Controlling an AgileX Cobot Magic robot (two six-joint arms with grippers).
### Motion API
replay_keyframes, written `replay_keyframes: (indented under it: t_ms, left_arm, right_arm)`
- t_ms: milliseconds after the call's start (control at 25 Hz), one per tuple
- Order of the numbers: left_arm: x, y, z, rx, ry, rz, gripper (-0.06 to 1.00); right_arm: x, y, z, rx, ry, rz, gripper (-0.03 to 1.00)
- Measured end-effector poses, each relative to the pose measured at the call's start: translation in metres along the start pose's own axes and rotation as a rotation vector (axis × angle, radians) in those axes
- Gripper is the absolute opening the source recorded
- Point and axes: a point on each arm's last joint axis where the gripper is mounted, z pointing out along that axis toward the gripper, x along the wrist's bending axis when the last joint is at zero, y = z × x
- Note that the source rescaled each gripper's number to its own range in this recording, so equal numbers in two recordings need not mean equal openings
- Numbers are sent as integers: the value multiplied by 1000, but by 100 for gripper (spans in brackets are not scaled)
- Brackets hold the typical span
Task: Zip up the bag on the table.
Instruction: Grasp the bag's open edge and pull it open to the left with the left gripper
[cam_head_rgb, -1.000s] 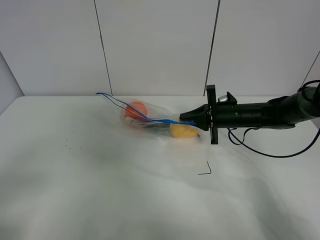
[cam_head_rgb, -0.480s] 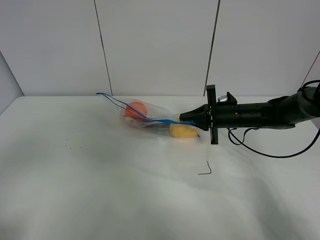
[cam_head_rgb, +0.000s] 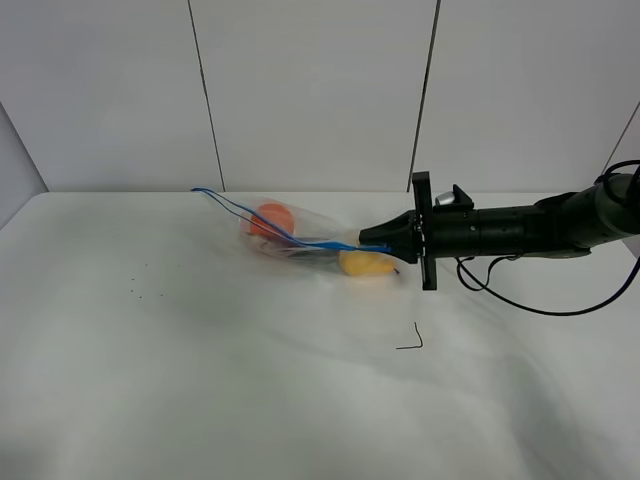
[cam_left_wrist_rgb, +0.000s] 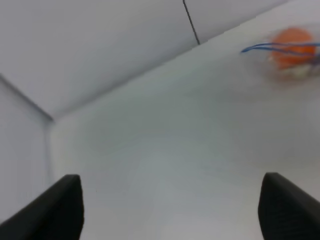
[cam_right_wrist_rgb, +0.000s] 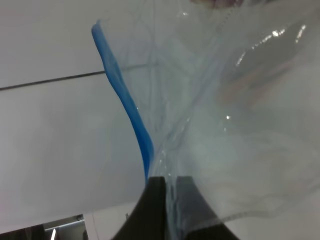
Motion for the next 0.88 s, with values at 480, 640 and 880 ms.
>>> replay_keyframes:
  t_ms: [480,640,880]
  left_arm:
    - [-5,13,103,-67,-120,618,92]
    - [-14,16,120,-130,-203,549,92]
    - [-29,27,128,-235,-260,585,88]
  right_arm:
    - [-1,-1,0,13,-13,-20,0]
    - [-1,-1,0,13,-13,-21,0]
    - [-1,-1,0,14,-14,-21,0]
